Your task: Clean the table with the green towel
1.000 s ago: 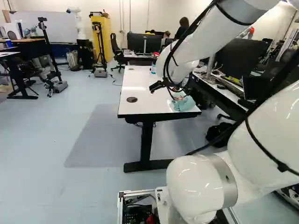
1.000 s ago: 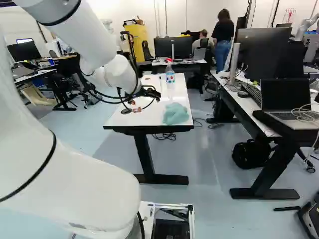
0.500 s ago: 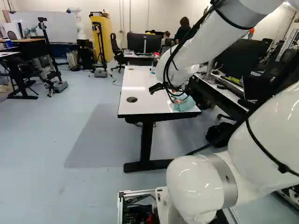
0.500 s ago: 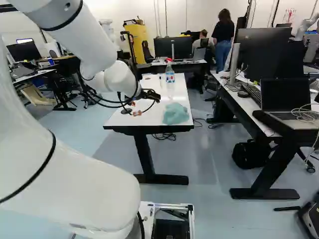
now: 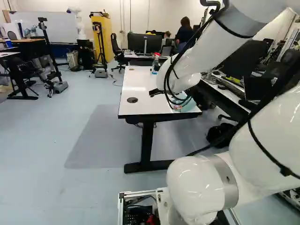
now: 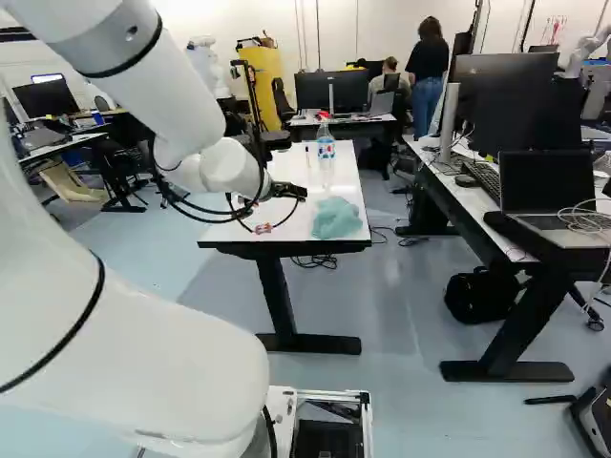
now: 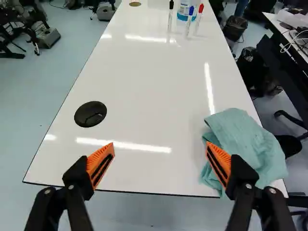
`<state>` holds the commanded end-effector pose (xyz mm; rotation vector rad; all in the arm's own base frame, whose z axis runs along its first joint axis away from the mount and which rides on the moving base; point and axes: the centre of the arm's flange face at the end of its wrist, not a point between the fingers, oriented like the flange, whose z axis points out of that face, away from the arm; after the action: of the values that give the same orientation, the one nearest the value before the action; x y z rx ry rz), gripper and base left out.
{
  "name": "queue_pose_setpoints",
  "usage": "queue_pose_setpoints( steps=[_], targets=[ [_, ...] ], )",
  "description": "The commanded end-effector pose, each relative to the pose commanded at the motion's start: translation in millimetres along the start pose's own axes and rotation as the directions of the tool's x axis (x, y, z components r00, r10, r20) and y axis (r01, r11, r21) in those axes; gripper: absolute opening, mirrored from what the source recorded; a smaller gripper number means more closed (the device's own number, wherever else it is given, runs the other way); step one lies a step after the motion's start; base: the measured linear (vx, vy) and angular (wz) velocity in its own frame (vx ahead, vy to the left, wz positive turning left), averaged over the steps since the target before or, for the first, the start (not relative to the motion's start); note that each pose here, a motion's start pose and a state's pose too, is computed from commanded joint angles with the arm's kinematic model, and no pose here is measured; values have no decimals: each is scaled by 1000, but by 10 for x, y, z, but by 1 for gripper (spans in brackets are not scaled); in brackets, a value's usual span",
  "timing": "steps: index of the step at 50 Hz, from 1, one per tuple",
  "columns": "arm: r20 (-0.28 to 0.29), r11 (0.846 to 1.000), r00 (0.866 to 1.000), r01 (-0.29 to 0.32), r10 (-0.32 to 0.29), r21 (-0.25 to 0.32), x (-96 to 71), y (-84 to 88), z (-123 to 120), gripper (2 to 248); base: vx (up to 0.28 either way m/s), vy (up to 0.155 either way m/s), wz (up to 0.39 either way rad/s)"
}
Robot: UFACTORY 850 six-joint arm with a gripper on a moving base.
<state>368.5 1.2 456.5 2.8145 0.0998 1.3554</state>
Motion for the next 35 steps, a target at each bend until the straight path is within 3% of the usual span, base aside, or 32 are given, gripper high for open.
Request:
queue_pose_setpoints(
  steps=[35],
  targets=[
    [-164, 999, 986, -33, 32, -1, -636, -45, -24, 247, 0, 0, 0]
  ],
)
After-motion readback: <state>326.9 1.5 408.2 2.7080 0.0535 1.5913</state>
